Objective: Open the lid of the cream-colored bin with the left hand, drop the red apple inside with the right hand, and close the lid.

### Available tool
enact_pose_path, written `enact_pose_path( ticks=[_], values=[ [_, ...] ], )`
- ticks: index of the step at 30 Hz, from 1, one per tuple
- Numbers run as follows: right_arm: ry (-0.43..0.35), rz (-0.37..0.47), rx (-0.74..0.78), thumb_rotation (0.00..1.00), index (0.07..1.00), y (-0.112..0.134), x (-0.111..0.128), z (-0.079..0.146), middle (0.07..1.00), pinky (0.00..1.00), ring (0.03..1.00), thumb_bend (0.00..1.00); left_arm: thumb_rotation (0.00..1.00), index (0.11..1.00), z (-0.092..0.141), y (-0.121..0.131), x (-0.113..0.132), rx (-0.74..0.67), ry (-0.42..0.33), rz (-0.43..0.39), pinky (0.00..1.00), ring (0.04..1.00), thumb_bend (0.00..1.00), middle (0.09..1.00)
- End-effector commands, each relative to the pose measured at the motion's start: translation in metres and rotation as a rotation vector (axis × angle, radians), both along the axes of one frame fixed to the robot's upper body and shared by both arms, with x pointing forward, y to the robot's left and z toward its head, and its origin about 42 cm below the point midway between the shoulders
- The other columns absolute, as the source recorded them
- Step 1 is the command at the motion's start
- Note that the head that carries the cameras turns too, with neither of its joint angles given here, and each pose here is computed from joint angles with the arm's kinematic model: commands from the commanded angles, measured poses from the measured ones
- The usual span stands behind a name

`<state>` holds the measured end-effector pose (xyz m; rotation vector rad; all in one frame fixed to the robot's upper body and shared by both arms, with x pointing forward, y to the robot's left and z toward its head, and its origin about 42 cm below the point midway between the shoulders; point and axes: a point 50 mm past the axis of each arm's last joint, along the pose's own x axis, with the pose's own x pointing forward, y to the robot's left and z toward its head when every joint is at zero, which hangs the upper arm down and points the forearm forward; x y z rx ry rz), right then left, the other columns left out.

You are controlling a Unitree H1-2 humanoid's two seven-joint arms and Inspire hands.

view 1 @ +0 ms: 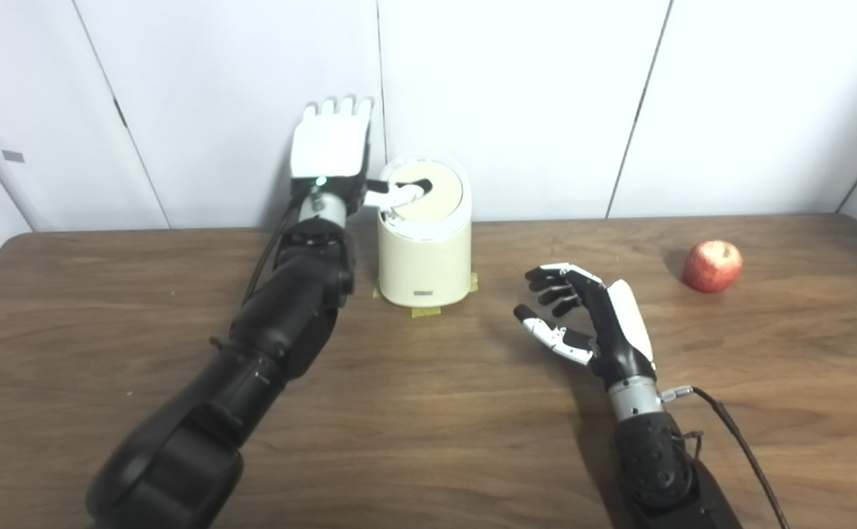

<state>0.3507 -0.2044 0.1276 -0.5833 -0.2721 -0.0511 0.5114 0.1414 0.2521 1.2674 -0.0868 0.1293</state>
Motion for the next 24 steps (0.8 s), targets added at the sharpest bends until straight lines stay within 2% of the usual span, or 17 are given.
enact_pose_path(
  ticks=[1,4,8,10,12,13,17,20,21,24],
  values=[
    [-0.038,0.016,0.034,0.42,0.645,0.012,0.002,0.006,0.636,0.49,0.593,0.31,1.0,0.937,0.044,-0.004,0.005,-0.185,-0.11,-0.024,1.0,0.995,0.74,0.971],
    [-0.033,0.018,0.038,0.43,0.646,0.012,0.001,0.006,0.637,0.49,0.596,0.32,1.0,0.932,0.059,0.003,0.005,-0.367,-0.167,-0.044,1.0,0.986,0.69,0.967],
    [-0.037,0.018,0.039,0.41,0.645,0.013,0.001,0.006,0.636,0.49,0.595,0.32,1.0,0.943,0.077,0.015,0.002,-0.463,-0.272,-0.111,1.0,0.987,0.6,0.967],
    [-0.037,0.014,0.037,0.42,0.644,0.013,0.001,0.006,0.637,0.49,0.596,0.32,1.0,0.934,0.086,0.024,-0.002,-0.468,-0.322,-0.164,0.95,0.965,0.55,0.96],
    [-0.033,0.01,0.039,0.44,0.647,0.013,0.001,0.007,0.641,0.5,0.599,0.32,0.97,0.89,0.091,0.033,-0.009,-0.455,-0.36,-0.232,0.77,0.868,0.46,0.903],
    [-0.037,0.012,0.043,0.44,0.647,0.013,0.001,0.007,0.641,0.5,0.6,0.32,0.95,0.876,0.091,0.038,-0.014,-0.444,-0.377,-0.265,0.73,0.842,0.44,0.886],
    [-0.063,0.017,0.05,0.39,0.643,0.012,0.001,0.01,0.637,0.48,0.589,0.31,0.83,0.81,0.08,0.06,-0.043,-0.418,-0.438,-0.364,0.64,0.774,0.47,0.822],
    [-0.073,0.018,0.034,0.4,0.653,0.01,0.0,0.027,0.652,0.52,0.623,0.31,0.78,0.786,0.063,0.077,-0.069,-0.371,-0.449,-0.387,0.66,0.775,0.43,0.802],
    [-0.093,0.013,0.014,0.38,0.657,0.008,0.001,0.035,0.657,0.52,0.629,0.31,0.76,0.781,0.055,0.082,-0.078,-0.362,-0.445,-0.392,0.67,0.777,0.43,0.797],
    [-0.153,0.016,-0.068,0.35,0.675,-0.001,0.002,0.059,0.684,0.48,0.62,0.35,0.71,0.786,0.033,0.093,-0.102,-0.365,-0.412,-0.387,0.71,0.802,0.43,0.804]
  ],
)
